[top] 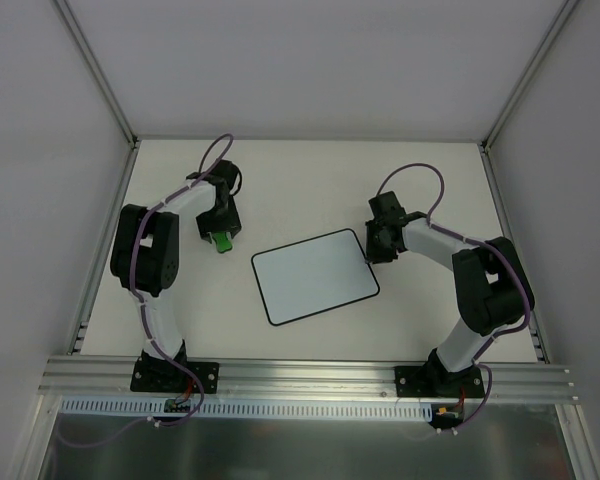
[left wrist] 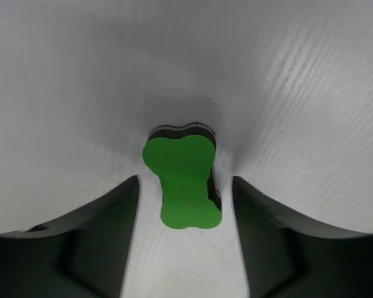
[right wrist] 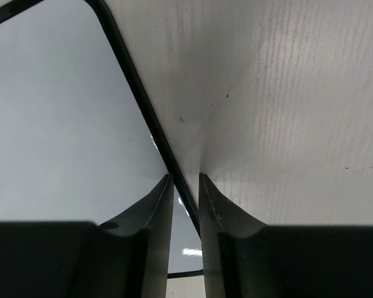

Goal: Erase the whiteboard

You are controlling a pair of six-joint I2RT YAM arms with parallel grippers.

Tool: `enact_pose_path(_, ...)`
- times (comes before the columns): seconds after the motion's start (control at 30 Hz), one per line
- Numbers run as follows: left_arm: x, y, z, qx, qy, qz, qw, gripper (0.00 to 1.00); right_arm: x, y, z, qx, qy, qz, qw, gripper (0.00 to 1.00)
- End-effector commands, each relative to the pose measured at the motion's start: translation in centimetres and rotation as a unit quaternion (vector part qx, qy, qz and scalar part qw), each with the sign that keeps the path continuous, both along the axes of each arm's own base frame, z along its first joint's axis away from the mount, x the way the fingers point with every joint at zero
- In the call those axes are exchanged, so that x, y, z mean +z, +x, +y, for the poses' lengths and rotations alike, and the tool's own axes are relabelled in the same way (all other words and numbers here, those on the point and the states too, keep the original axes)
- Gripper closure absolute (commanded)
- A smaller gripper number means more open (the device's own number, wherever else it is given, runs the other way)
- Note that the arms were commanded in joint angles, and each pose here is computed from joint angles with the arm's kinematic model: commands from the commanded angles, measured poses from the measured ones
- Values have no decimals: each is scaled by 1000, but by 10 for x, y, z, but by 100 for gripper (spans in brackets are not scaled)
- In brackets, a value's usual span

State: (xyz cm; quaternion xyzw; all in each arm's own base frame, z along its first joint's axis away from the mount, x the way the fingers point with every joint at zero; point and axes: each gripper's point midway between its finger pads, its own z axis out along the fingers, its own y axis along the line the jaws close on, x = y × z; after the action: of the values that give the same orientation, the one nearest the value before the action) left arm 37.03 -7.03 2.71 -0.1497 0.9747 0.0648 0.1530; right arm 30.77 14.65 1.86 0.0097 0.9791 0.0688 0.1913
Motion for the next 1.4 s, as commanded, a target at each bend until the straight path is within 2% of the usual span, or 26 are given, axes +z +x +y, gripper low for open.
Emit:
enact_pose_path(0.0,14,-4,-2,-1,-8,-13,1000,26,4,-3,-11,-4,-21,-6,1000,73)
enact_pose_path(0.07,30,-4,-5,-3,-20,-32,999,7,11,-2,-10,-5,-17,-17,1000,67)
enact_pose_path(0.1,38,-4,-5,-4,-24,-42,999,1,16,-1,-11,-6,-16,-24,1000,64)
enact_pose_path(0.13,46,-4,-6,-1,-30,-53,998,1,20,-1,-11,-6,-15,-31,999,61)
enact_pose_path(0.17,64,-5,-6,-2,-38,-77,996,1,33,2,-11,-3,-11,-49,999,51)
enact_pose_path(0.23,98,-8,-8,-5,-53,-121,991,1,49,3,-16,-5,-19,-67,998,41)
enact_pose_path(0.27,108,-12,-8,-9,-59,-134,989,1,68,5,-19,-6,-18,-93,995,28)
enact_pose_path(0.33,145,-20,-5,-19,-67,-185,980,1,93,8,-32,-10,-42,-127,991,15)
enact_pose_path(0.37,155,-26,-2,-23,-66,-199,978,1,106,9,-38,-16,-49,-144,988,3)
enact_pose_path(0.4,166,-30,0,-28,-65,-215,974,1,134,10,-48,-23,-60,-181,981,1)
enact_pose_path(0.53,222,-55,15,-62,-44,-300,951,1,208,5,-79,-49,-84,-274,957,1)
enact_pose_path(0.67,284,-94,38,-69,-19,-404,912,1,279,-15,-112,-80,-113,-364,921,1)
enact_pose_path(0.9,357,-160,70,-54,11,-532,845,1,373,-80,-152,-105,-111,-498,853,1)
enact_pose_path(1.07,385,-202,84,-46,15,-594,803,1,410,-120,-168,-110,-93,-560,816,1)
enact_pose_path(1.13,390,-210,87,-43,15,-606,794,1,419,-135,-172,-108,-84,-580,803,1)
enact_pose_path(1.37,408,-239,96,-32,11,-645,764,1,423,-147,-174,-102,-78,-596,793,1)
